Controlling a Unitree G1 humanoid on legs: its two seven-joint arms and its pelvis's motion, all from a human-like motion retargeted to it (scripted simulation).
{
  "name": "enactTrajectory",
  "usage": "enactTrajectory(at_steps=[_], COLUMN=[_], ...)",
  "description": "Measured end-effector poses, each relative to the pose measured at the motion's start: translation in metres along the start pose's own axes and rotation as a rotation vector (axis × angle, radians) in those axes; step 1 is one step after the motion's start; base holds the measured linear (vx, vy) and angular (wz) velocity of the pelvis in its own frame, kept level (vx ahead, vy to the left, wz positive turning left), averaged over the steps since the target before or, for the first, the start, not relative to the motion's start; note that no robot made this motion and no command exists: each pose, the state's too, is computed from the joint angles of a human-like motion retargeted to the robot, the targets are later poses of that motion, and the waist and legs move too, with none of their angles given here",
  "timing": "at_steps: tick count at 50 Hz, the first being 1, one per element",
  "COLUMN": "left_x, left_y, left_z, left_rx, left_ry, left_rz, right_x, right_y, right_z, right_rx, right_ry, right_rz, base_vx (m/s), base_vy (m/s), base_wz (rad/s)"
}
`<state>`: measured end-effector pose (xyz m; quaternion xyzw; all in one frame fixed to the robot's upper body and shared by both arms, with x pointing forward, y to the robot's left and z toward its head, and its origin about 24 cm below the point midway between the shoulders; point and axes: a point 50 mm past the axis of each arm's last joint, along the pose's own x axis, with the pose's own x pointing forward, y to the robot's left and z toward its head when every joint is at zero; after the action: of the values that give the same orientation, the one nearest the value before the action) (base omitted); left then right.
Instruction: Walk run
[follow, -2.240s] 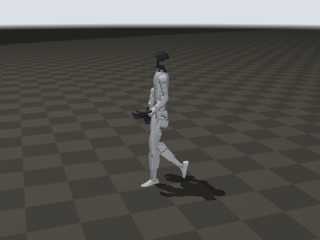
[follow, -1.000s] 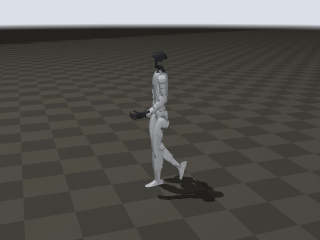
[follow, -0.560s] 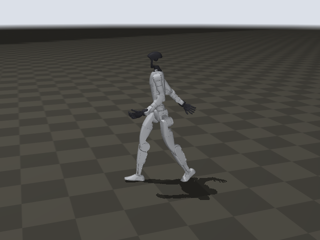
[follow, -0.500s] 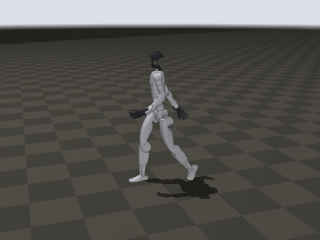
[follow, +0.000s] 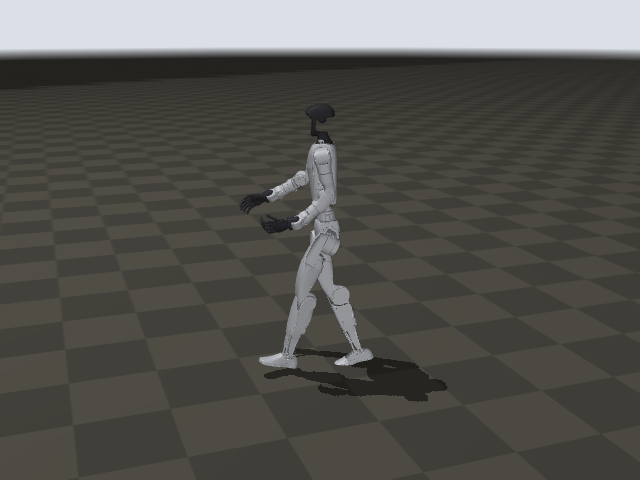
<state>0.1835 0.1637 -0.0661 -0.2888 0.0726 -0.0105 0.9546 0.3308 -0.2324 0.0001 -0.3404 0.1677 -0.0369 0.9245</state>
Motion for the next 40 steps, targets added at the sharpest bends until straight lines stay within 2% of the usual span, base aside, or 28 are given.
enactTrajectory(at_steps=[2, 5, 8, 13, 20, 25, 28, 32, 35, 40], left_x=[-0.003, -0.012, -0.016, -0.005, 0.006, 0.007, 0.002, -0.015, -0.026, -0.029], left_y=[0.003, 0.009, 0.017, 0.013, 0.004, 0.008, 0.015, 0.026, 0.025, 0.015], left_z=[-0.002, -0.007, -0.008, -0.003, 0.01, 0.015, 0.013, 0.003, -0.015, -0.031], left_rx=[-0.002, -0.011, -0.04, -0.044, -0.004, 0.031, 0.036, 0.01, -0.066, -0.104], left_ry=[0.006, 0.021, 0.023, -0.009, -0.05, -0.042, -0.022, 0.004, 0.046, 0.07], left_rz=[0.014, 0.049, 0.107, 0.117, 0.015, -0.006, 0.029, 0.093, 0.131, 0.176], right_x=[-0.013, -0.055, -0.131, -0.272, -0.444, -0.507, -0.512, -0.478, -0.425, -0.291], right_y=[0.021, 0.066, 0.109, 0.123, 0.141, 0.141, 0.141, 0.143, 0.142, 0.12], right_z=[-0.032, -0.1, -0.164, -0.233, -0.24, -0.224, -0.221, -0.23, -0.241, -0.243], right_rx=[0.005, -0.042, -0.151, -0.259, 0.075, 0.299, 0.329, 0.228, 0.108, 0.019], right_ry=[0.127, 0.413, 0.719, 1.163, 1.505, 1.722, 1.745, 1.651, 1.536, 1.243], right_rz=[0.058, 0.282, 0.588, 0.987, 1.218, 1.238, 1.269, 1.266, 1.134, 0.859], base_vx=[1.0, 1.08, 1.05, 0.91, 0.86, 0.74, 0.72, 0.82, 0.77, 0.61], base_vy=[-0.15, -0.1, -0.09, -0.02, -0.09, -0.24, -0.34, -0.47, -0.27, -0.2], base_wz=[-1.29, -0.82, 0.26, 0.35, 1.39, 0.91, 0.39, 0.65, 1.14, 1.29])
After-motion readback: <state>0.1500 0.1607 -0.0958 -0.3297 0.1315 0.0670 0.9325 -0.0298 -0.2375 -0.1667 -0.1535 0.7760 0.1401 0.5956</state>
